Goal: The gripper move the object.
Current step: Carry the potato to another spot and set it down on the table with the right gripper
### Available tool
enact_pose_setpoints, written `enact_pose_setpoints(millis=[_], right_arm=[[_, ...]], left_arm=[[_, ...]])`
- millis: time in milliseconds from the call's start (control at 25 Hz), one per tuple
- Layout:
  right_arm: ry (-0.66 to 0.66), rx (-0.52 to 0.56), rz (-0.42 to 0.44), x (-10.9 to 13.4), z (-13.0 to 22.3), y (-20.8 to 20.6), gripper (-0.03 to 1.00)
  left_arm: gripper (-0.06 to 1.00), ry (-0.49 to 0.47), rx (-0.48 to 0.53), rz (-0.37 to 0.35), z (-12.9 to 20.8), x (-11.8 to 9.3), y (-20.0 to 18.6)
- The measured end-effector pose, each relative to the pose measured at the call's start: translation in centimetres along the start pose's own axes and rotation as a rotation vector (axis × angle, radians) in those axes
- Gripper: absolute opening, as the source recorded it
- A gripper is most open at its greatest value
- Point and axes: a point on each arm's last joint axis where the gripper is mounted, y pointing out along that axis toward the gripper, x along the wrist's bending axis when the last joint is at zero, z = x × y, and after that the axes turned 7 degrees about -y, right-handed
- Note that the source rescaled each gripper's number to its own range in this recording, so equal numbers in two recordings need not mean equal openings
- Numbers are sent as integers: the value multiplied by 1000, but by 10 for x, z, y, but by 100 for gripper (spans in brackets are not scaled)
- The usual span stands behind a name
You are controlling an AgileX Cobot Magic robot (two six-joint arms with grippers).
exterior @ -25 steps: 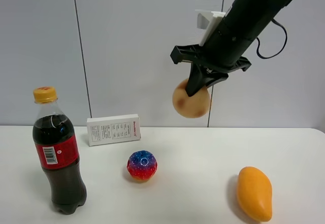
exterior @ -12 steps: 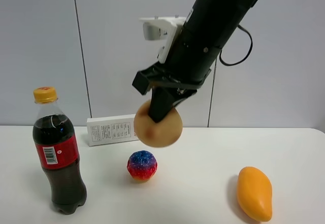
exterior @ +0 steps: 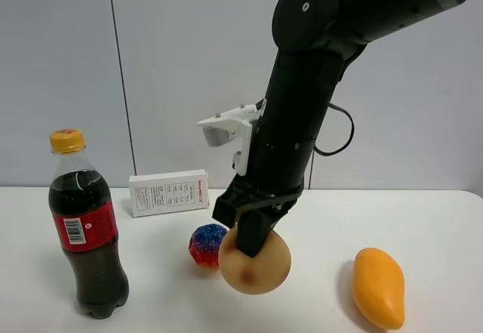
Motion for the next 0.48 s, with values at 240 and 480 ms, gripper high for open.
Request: enact_pose_setpoints(millis=[240, 480], right_arm=[[-88, 95, 9, -11, 4, 38, 0], [-203, 78, 44, -18, 2, 52, 0]], left_arm=[[100, 0, 0, 0, 0, 0, 0], [100, 0, 0, 0, 0, 0, 0]])
